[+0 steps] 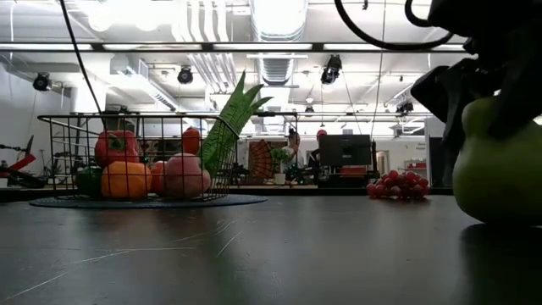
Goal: Build produce basket
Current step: Put the green pear into the wire basket
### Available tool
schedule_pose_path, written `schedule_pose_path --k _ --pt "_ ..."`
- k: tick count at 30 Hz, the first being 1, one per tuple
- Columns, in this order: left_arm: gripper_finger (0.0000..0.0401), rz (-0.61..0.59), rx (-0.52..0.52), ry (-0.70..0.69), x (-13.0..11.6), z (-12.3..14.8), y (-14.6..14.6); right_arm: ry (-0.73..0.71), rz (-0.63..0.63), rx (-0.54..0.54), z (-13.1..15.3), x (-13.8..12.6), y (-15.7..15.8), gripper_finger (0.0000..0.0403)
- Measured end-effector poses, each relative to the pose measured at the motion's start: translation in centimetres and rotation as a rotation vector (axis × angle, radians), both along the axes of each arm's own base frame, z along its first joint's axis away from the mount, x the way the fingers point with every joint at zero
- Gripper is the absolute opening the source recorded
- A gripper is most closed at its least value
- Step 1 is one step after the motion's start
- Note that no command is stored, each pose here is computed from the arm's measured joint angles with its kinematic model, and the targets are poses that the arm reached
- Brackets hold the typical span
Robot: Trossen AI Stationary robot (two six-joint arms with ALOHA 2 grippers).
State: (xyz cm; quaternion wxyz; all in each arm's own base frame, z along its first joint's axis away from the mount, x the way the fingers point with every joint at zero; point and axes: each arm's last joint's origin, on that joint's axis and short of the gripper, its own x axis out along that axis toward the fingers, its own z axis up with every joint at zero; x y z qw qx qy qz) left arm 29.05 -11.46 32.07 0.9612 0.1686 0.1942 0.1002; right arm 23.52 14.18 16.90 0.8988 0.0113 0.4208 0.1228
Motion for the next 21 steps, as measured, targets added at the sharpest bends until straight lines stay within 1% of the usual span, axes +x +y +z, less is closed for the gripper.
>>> schedule_pose_path --k 2,7,9,12,16,18,21 --pt "0.0322 0.004 0.021 0.005 -0.2 -0.1 -0.3 -0.003 0.0 0.002 0.2 -0.1 0.0 0.0117" --pt "0.0322 0.013 0.069 -0.016 -0.9 0.3 -0.8 -0.046 0.006 0.015 1.4 -0.1 -0.3 0.0116" --pt "0.0322 0.004 0.078 -0.038 -1.0 0.1 -0.9 -0.081 -0.003 0.027 2.4 0.2 -0.5 0.0116" --pt "0.0322 -0.016 0.125 -0.056 -1.7 -0.6 -0.6 -0.16 -0.027 0.002 4.2 1.1 -1.1 0.0116" --pt "0.0322 0.023 0.137 -0.199 -3.3 -0.3 0.3 -0.266 -0.063 -0.104 6.3 2.6 -2.5 0.0116" --pt "0.0322 0.024 0.146 -0.274 -4.2 -0.4 0.7 -0.329 -0.081 -0.153 7.2 3.5 -3.6 0.0116" --pt "0.0322 0.031 0.156 -0.371 -5.6 -0.6 1.4 -0.472 -0.112 -0.185 8.5 5.4 -5.3 0.0116"
